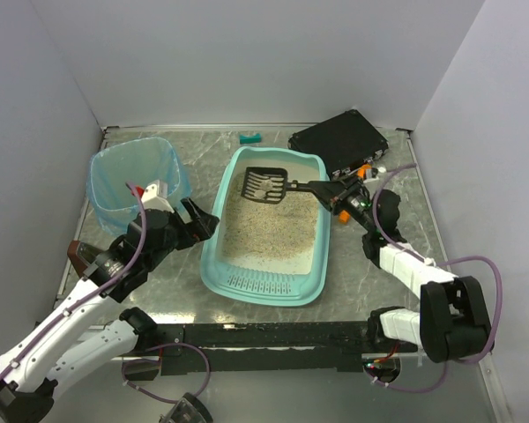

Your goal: Clean the litter box

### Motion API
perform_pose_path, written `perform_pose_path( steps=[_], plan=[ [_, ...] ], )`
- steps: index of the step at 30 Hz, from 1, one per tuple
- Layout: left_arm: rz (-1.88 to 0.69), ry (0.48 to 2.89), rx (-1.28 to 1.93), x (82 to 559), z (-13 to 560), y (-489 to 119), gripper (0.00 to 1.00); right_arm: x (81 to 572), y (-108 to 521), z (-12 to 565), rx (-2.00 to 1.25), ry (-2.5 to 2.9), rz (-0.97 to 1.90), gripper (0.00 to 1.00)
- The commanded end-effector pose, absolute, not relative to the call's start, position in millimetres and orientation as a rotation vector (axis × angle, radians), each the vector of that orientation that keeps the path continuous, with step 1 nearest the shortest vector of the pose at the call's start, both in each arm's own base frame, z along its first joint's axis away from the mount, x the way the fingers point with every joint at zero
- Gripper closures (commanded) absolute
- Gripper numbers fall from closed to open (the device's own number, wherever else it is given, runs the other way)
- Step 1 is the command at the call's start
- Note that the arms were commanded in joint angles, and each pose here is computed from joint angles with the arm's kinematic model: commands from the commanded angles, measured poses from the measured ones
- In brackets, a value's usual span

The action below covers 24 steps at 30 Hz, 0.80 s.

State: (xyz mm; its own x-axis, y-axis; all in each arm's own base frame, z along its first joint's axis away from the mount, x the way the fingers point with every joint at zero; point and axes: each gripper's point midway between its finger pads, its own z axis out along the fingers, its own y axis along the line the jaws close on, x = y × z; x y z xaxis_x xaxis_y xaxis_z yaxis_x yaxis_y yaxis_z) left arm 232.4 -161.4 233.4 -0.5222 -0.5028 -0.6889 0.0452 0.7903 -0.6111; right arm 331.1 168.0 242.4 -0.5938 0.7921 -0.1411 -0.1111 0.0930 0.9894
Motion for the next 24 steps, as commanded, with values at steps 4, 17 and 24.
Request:
perform_pose_path(
  steps=[4, 17, 24],
  plan=[
    [-0.713, 2.0, -0.393, 231, 228, -156, 0.03, 342, 228, 297, 0.539, 1.714, 1.703, 1.0],
    [-0.725, 1.977, -0.422, 225, 229, -149, 0.03, 378, 337, 385, 0.466, 1.736, 1.678, 1.0],
    [-0.72, 1.978, -0.431, 223, 229, -146, 0.03, 394, 419, 376, 0.196, 1.827, 1.534, 1.0]
  ],
)
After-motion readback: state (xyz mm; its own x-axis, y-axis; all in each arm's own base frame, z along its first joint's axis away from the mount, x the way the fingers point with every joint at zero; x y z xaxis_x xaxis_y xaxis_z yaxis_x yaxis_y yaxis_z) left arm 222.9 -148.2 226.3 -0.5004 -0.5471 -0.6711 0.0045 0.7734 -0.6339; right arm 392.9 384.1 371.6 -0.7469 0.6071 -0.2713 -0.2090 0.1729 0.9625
